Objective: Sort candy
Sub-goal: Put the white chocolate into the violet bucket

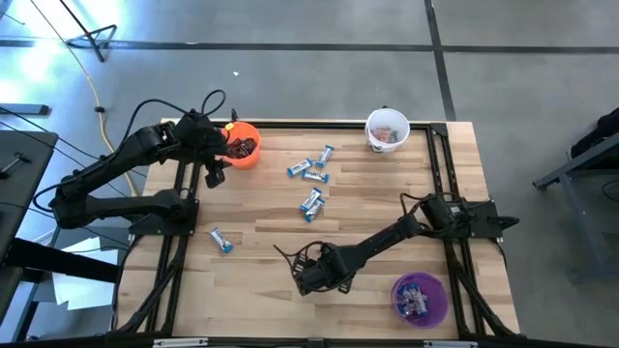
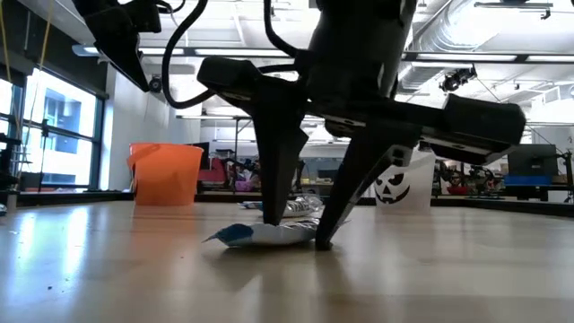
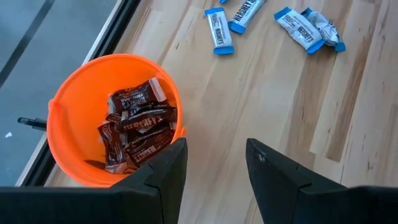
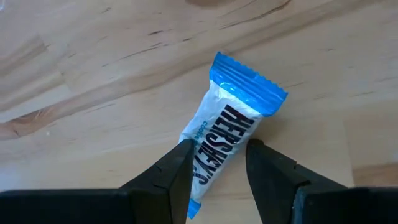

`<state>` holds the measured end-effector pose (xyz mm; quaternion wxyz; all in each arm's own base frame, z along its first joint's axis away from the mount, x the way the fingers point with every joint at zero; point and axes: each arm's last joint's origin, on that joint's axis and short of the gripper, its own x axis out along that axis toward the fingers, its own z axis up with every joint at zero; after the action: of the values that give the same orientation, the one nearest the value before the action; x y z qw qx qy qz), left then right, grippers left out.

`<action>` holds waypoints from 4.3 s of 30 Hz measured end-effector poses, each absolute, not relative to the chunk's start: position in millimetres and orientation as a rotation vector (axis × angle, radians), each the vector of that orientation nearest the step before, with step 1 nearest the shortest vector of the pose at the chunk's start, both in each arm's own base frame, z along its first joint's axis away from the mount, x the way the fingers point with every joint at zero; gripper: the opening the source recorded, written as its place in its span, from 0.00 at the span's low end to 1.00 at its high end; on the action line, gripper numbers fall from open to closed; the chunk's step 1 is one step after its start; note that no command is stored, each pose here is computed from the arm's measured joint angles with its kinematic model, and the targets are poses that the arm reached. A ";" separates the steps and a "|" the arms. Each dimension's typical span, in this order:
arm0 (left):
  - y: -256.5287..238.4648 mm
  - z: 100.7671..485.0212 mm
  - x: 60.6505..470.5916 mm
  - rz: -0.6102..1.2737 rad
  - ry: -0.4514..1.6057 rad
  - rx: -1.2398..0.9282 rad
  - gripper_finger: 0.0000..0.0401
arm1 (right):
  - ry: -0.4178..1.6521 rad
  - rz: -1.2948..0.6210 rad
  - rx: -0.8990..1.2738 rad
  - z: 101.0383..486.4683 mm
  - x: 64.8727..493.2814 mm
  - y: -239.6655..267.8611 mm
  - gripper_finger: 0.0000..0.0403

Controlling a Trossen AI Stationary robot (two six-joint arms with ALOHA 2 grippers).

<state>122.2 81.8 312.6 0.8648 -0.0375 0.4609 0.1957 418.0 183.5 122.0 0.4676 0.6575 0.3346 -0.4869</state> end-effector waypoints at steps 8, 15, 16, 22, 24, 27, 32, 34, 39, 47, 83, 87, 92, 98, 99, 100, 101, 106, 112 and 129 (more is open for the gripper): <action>82.0 312.9 122.5 0.411 0.962 -0.077 0.38 | 0.813 -1.239 1.579 118.8 416.0 179.9 0.28; 82.0 312.9 122.5 0.411 0.962 -0.077 0.38 | 0.796 -1.253 1.530 118.4 413.0 180.1 0.03; 82.0 312.9 122.5 0.411 0.962 -0.077 0.38 | 0.794 -1.250 1.526 118.4 412.3 181.6 0.02; 82.0 312.9 122.5 0.411 0.962 -0.077 0.38 | 0.792 -1.220 1.529 119.5 409.7 189.9 0.01; 82.0 312.9 122.5 0.411 0.962 -0.077 0.38 | 0.797 -1.205 1.532 124.0 407.2 193.8 0.01; 82.0 312.9 122.5 0.411 0.962 -0.077 0.38 | 0.785 -1.189 1.516 136.2 405.3 200.1 0.01; 82.4 313.4 123.1 0.419 0.952 -0.085 0.38 | 0.832 -1.190 1.460 163.2 404.8 209.7 0.00; 82.9 314.0 123.8 0.428 0.938 -0.093 0.38 | 0.836 -1.171 1.446 178.3 405.7 213.6 0.00; 83.4 314.9 124.7 0.444 0.918 -0.117 0.38 | 0.837 -1.137 1.410 212.5 403.8 222.7 0.00; 83.9 315.5 125.3 0.469 0.898 -0.159 0.38 | 0.885 -1.092 1.347 279.7 381.4 239.5 0.00; 81.7 316.5 128.4 0.593 0.797 -0.468 0.38 | 1.345 -1.112 1.126 316.6 226.7 277.9 0.00; 77.7 316.5 130.8 0.583 0.792 -0.495 0.38 | 1.347 -1.129 1.091 316.2 210.0 264.2 0.00; 72.5 316.5 133.8 0.563 0.791 -0.509 0.38 | 1.355 -1.146 1.044 310.3 195.3 255.4 0.00; 68.2 316.7 136.4 0.572 0.784 -0.520 0.38 | 1.380 -1.167 0.980 296.9 182.8 256.6 0.00; 67.7 317.0 136.9 0.571 0.781 -0.522 0.38 | 1.386 -1.171 0.970 294.4 181.1 257.2 0.00; 67.2 317.1 137.3 0.569 0.778 -0.523 0.38 | 1.395 -1.180 0.961 292.2 179.5 257.5 0.00; 66.7 317.2 137.7 0.568 0.776 -0.528 0.38 | 1.406 -1.190 0.954 290.1 178.3 257.6 0.00; 64.4 317.3 139.0 0.557 0.775 -0.530 0.38 | 1.413 -1.192 0.951 286.1 177.8 258.2 0.01; 61.6 317.3 140.2 0.542 0.779 -0.521 0.38 | 1.419 -1.171 0.957 286.1 178.5 259.1 0.14; 60.5 317.3 140.6 0.547 0.782 -0.505 0.38 | 1.434 -1.072 1.128 306.1 189.1 261.1 0.41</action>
<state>140.6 60.5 317.3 0.8579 -0.2403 0.3722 0.2603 189.1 261.1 306.1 0.4909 0.4644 0.5904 -0.4414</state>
